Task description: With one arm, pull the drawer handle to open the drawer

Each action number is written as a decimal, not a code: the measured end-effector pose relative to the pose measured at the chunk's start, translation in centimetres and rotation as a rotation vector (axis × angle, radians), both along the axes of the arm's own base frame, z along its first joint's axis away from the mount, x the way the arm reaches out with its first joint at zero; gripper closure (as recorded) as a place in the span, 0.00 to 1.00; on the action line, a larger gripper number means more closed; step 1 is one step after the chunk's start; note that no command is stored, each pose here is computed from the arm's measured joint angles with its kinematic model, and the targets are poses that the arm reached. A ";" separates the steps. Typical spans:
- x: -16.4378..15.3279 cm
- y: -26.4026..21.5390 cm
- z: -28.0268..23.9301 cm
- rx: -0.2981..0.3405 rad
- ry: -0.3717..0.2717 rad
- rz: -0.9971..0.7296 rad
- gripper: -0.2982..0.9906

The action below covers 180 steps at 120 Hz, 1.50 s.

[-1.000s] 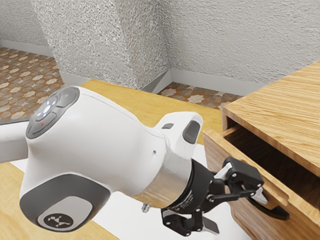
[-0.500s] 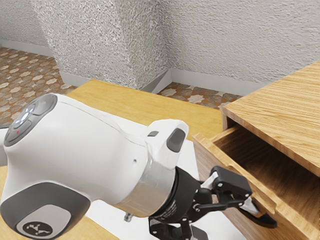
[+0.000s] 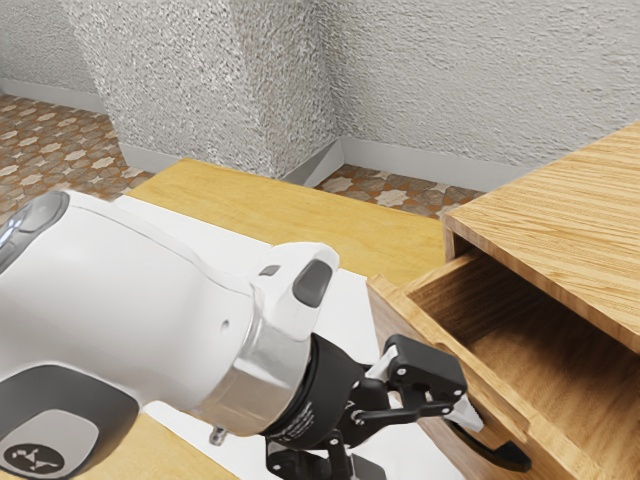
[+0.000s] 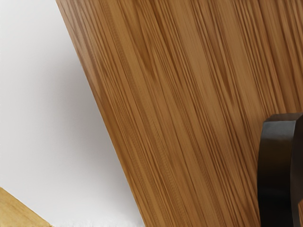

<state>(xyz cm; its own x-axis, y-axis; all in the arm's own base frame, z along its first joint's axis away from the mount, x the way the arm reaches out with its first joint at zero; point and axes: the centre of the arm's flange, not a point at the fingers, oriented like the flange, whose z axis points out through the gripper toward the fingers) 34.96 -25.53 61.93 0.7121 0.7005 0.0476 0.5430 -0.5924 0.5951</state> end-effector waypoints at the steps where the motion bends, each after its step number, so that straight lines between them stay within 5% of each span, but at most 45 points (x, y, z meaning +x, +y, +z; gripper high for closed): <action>1: -0.1 0.0 0.0 -0.001 0.000 0.000 0.25; 180: -6.4 1.6 0.5 -0.017 0.005 -0.039 0.25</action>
